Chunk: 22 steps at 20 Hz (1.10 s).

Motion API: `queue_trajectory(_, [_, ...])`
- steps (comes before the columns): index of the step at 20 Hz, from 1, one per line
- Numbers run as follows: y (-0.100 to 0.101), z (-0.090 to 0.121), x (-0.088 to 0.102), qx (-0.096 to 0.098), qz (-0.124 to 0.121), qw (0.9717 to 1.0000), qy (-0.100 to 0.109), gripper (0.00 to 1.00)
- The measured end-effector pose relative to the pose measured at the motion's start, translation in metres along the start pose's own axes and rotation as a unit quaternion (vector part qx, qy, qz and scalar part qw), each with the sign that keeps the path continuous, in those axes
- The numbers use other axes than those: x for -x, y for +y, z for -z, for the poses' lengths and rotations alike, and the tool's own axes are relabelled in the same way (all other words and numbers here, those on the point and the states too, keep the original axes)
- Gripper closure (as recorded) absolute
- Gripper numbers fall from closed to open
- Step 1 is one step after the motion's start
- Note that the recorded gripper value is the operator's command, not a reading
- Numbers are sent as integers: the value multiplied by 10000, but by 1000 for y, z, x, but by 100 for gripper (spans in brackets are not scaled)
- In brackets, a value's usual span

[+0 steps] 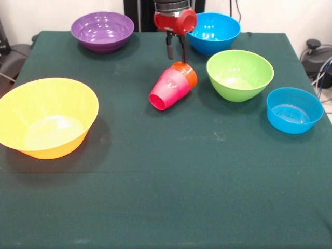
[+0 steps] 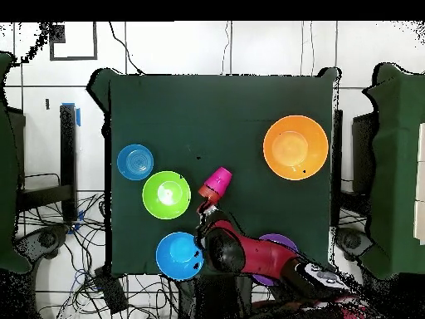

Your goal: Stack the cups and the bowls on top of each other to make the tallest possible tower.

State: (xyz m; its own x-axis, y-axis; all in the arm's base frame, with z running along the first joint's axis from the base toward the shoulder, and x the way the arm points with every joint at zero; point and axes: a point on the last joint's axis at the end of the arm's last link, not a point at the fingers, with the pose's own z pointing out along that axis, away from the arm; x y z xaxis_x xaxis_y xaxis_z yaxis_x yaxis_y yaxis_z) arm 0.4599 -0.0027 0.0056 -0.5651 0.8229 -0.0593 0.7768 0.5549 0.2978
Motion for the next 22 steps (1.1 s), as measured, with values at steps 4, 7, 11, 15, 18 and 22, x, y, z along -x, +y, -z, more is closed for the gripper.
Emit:
queue_trajectory(4, [7,-2,-6,-44,64,9999,-154,0])
queue_trajectory(7, [11,-3,-8,-41,92,9996,-267,0])
queue_trajectory(11, [15,-4,-11,-84,122,9990,-430,0])
queue_trajectory(15, [16,-4,-13,-131,135,9984,-540,0])
queue_trajectory(18, [16,-4,-13,-158,141,9981,-576,0])
queue_trajectory(22, [13,-4,-10,-197,122,9978,-619,0])
